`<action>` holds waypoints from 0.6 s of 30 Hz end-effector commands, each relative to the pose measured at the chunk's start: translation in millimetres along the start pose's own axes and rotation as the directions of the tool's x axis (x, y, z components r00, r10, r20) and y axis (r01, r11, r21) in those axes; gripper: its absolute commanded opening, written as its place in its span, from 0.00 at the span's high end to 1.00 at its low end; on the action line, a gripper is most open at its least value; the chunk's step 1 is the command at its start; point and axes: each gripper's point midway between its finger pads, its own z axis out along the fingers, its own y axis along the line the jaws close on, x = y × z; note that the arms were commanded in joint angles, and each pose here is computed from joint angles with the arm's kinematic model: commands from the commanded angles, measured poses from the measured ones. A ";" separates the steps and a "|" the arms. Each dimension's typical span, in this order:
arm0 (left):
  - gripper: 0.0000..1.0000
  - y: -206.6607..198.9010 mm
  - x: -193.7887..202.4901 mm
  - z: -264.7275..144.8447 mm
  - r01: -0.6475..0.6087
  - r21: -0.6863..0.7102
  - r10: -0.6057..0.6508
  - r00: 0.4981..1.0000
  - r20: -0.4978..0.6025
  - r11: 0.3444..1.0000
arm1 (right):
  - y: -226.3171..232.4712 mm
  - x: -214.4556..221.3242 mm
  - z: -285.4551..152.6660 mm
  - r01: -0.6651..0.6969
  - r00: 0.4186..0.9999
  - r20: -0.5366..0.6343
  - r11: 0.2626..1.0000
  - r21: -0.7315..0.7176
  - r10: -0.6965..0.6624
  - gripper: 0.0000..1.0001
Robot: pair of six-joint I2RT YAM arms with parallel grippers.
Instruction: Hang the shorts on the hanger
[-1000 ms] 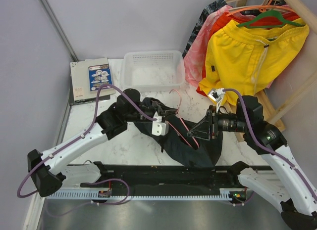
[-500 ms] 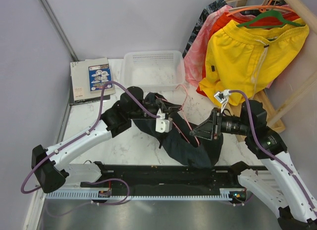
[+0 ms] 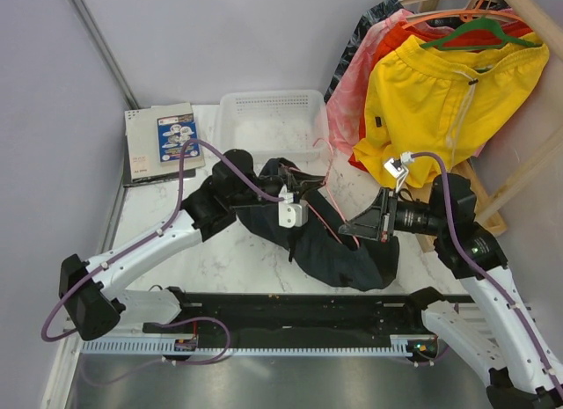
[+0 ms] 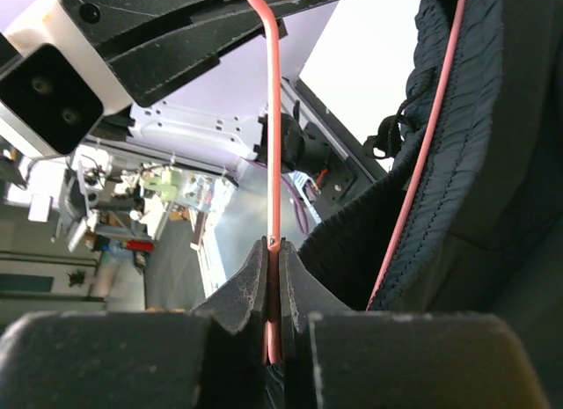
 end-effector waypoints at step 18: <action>0.01 93.5 -22.5 -18.1 0.162 -0.294 -0.174 0.985 -0.015 0.942 | 81.8 -59.5 -57.7 -0.002 0.960 0.279 0.999 0.045 -0.011 1.00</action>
